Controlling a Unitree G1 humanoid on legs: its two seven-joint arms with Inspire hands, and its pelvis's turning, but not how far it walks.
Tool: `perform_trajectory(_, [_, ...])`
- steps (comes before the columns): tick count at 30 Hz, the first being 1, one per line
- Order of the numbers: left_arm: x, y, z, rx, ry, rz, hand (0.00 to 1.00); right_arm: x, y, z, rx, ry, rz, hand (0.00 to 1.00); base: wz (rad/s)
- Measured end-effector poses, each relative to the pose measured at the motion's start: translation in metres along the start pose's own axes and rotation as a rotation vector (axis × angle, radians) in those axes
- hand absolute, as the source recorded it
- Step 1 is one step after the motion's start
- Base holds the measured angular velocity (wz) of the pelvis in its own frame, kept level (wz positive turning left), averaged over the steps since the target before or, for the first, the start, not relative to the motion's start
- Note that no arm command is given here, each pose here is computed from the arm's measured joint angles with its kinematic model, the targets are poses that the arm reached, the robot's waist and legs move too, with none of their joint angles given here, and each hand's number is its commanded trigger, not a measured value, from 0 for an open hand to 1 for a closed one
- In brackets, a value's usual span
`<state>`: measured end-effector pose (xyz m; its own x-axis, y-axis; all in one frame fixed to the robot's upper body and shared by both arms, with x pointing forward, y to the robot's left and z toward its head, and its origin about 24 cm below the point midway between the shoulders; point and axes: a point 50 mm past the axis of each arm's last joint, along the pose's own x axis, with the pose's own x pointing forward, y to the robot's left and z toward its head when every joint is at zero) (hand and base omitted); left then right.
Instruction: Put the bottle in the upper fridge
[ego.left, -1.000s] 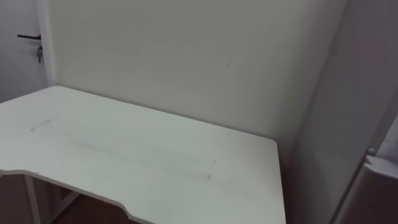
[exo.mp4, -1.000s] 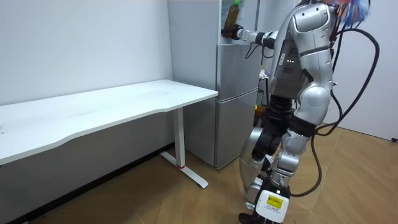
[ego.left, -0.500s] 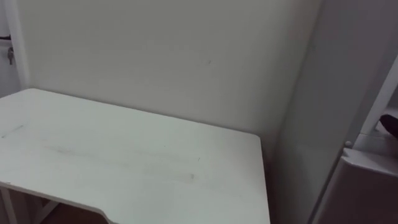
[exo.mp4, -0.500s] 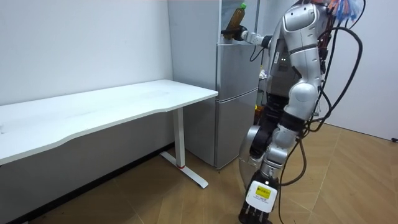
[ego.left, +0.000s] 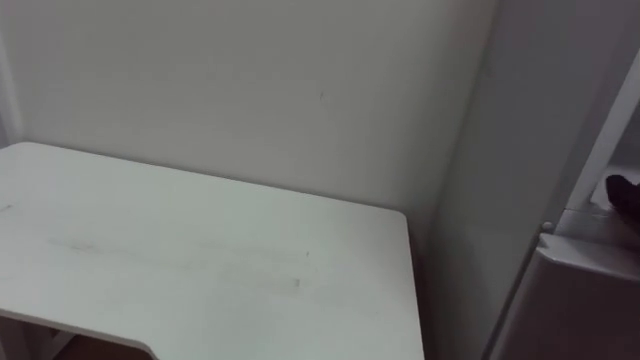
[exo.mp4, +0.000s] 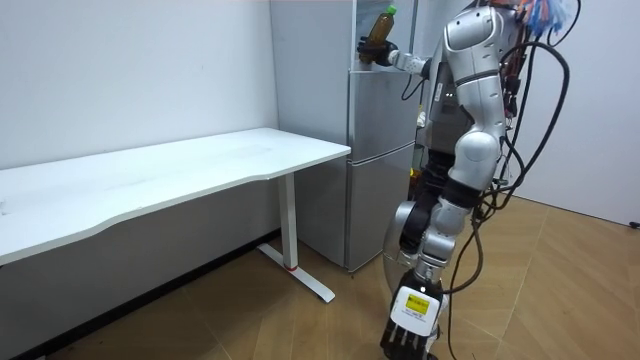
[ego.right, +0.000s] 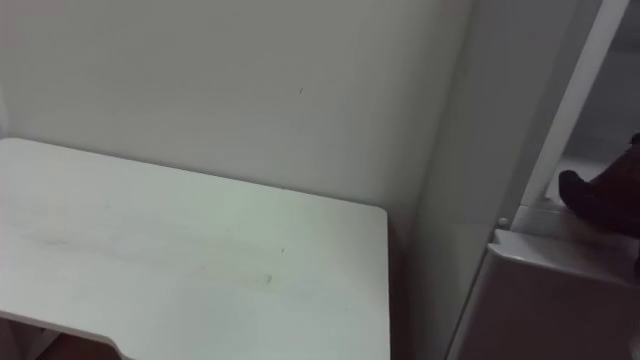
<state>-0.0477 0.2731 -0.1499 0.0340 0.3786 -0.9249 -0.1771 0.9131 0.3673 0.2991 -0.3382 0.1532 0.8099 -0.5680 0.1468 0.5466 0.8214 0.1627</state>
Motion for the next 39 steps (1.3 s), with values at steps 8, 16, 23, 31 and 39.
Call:
perform_trajectory(8, [0.0,0.0,-0.001,0.003,0.002,0.003,0.0,0.0,-0.002,0.001,0.018,0.001,-0.016,1.0,0.0])
perform_trajectory(16, [0.0,0.006,-0.004,-0.029,0.016,0.002,0.0,0.001,-0.001,-0.001,0.049,0.031,0.003,1.0,0.0])
perform_trajectory(23, [-0.001,0.01,-0.013,-0.026,0.052,0.008,0.0,0.014,-0.011,-0.008,0.123,0.111,0.038,1.0,0.0])
perform_trajectory(31, [-0.001,0.022,-0.018,-0.06,0.09,0.022,0.0,0.041,-0.041,-0.004,0.14,0.212,-0.06,1.0,0.13])
perform_trajectory(39, [-0.001,0.031,-0.018,-0.053,0.11,0.046,0.0,0.05,-0.046,-0.001,0.128,0.28,-0.08,1.0,0.01])
